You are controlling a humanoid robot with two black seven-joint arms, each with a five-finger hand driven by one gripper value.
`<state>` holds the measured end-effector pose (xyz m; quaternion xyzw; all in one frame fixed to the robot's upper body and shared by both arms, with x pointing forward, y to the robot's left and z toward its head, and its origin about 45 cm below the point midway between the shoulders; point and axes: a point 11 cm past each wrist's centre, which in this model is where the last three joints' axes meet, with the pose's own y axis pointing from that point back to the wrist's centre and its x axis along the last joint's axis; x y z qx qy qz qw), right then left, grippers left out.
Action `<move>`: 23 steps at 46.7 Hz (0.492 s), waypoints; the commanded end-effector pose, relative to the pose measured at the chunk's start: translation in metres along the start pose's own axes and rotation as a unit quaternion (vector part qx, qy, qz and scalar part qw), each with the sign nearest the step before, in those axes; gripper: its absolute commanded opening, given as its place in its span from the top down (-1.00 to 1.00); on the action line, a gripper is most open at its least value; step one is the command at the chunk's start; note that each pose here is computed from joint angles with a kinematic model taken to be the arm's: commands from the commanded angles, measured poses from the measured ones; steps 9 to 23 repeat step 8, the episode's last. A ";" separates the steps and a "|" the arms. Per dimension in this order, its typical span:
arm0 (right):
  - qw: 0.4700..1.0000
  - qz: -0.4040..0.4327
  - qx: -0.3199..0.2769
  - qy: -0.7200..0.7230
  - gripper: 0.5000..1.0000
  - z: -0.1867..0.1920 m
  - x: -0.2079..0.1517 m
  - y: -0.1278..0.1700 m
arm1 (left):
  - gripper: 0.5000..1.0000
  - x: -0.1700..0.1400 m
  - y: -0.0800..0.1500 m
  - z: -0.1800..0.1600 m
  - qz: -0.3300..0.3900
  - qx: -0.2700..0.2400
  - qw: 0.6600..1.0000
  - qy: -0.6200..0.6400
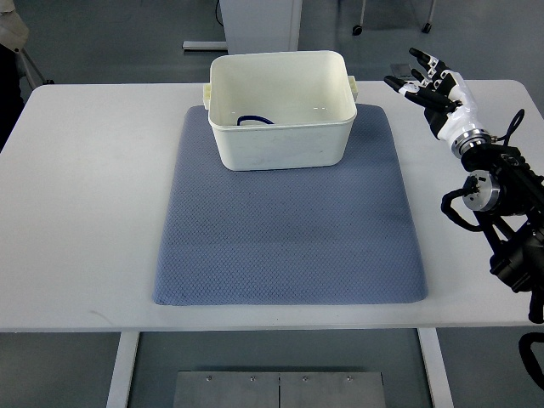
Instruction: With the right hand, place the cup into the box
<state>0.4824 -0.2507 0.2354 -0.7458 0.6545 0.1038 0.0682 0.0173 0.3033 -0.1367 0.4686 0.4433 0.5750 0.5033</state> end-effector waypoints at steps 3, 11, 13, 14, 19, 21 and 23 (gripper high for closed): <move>1.000 -0.001 -0.009 -0.008 -1.00 0.011 -0.004 0.003 | -1.00 0.000 0.000 0.000 0.000 0.000 1.000 -0.001; 1.000 -0.005 -0.017 -0.017 -1.00 0.020 -0.011 0.004 | -1.00 0.000 0.000 0.000 -0.001 0.000 1.000 0.000; 1.000 -0.005 -0.017 -0.017 -1.00 0.020 -0.011 0.004 | -1.00 0.000 0.000 0.000 -0.001 0.000 1.000 0.000; 1.000 -0.005 -0.017 -0.017 -1.00 0.020 -0.011 0.004 | -1.00 0.000 0.000 0.000 -0.001 0.000 1.000 0.000; 1.000 -0.005 -0.017 -0.017 -1.00 0.020 -0.011 0.004 | -1.00 0.000 0.000 0.000 -0.001 0.000 1.000 0.000; 1.000 -0.005 -0.017 -0.017 -1.00 0.020 -0.011 0.004 | -1.00 0.000 0.000 0.000 -0.001 0.000 1.000 0.000; 1.000 -0.005 -0.017 -0.017 -1.00 0.020 -0.011 0.004 | -1.00 0.000 0.000 0.000 -0.001 0.000 1.000 0.000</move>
